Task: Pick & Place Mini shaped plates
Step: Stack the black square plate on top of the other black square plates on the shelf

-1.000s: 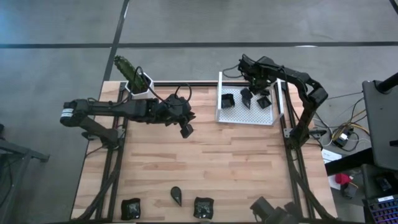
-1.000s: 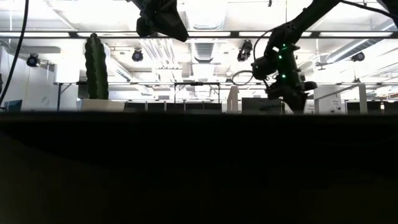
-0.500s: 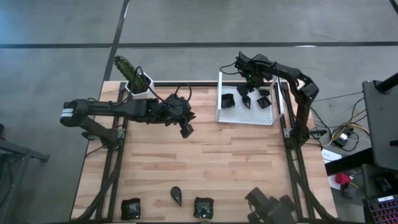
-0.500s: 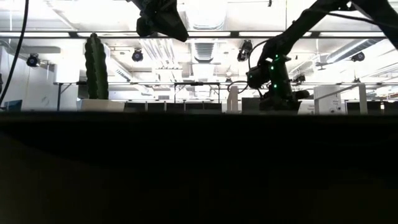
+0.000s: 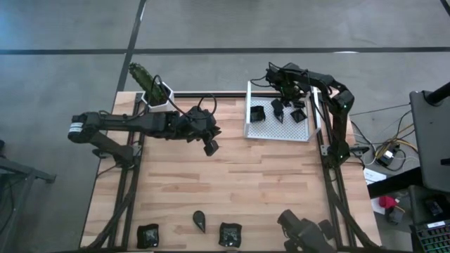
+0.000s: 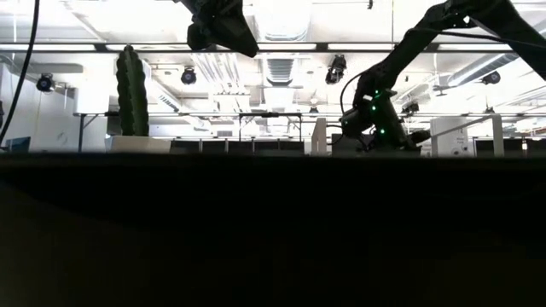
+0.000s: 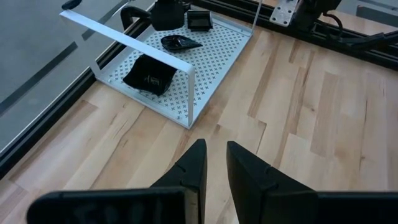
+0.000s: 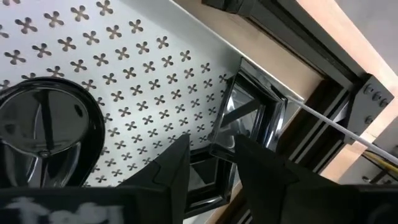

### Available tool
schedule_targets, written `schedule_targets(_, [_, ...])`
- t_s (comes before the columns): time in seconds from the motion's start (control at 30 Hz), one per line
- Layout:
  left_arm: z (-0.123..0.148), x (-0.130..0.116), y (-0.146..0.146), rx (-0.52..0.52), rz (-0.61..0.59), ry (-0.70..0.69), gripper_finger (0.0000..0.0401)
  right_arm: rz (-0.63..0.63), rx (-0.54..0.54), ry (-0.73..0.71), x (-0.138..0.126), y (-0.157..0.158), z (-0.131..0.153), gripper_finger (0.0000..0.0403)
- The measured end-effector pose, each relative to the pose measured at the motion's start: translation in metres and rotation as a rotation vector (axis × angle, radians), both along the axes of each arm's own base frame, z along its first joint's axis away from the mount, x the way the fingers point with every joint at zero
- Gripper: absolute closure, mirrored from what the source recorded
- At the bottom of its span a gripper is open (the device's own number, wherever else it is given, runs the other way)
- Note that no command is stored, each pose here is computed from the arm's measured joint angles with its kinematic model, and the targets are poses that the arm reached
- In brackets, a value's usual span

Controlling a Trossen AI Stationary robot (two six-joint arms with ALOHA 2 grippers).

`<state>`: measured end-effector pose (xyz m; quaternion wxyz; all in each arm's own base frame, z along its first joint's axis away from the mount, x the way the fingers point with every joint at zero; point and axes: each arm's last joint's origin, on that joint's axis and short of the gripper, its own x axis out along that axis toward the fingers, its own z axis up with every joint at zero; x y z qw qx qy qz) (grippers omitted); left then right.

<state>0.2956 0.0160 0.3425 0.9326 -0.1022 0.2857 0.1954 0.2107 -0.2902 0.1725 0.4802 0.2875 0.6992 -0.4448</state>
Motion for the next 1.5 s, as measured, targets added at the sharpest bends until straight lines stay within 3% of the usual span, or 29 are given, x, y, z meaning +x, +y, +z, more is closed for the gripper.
schedule_targets(0.4, [0.000, 0.000, 0.000, 0.000, -0.001, 0.000, 0.0346, 0.028, 0.035, 0.015, -0.002, -0.003, -0.010, 0.0288])
schedule_targets(0.87, [0.000, 0.000, 0.000, 0.007, -0.006, 0.003, 0.0346, 0.083, 0.064, 0.035, -0.003, -0.004, -0.013, 0.0390])
schedule_targets(1.27, [0.000, 0.000, 0.000, 0.015, -0.012, 0.006, 0.0346, 0.041, -0.059, 0.017, -0.004, 0.025, 0.041, 0.0394])
schedule_targets(1.5, [0.000, 0.000, 0.000, 0.020, -0.016, 0.008, 0.0346, 0.034, -0.103, 0.001, 0.005, 0.056, 0.053, 0.0394])
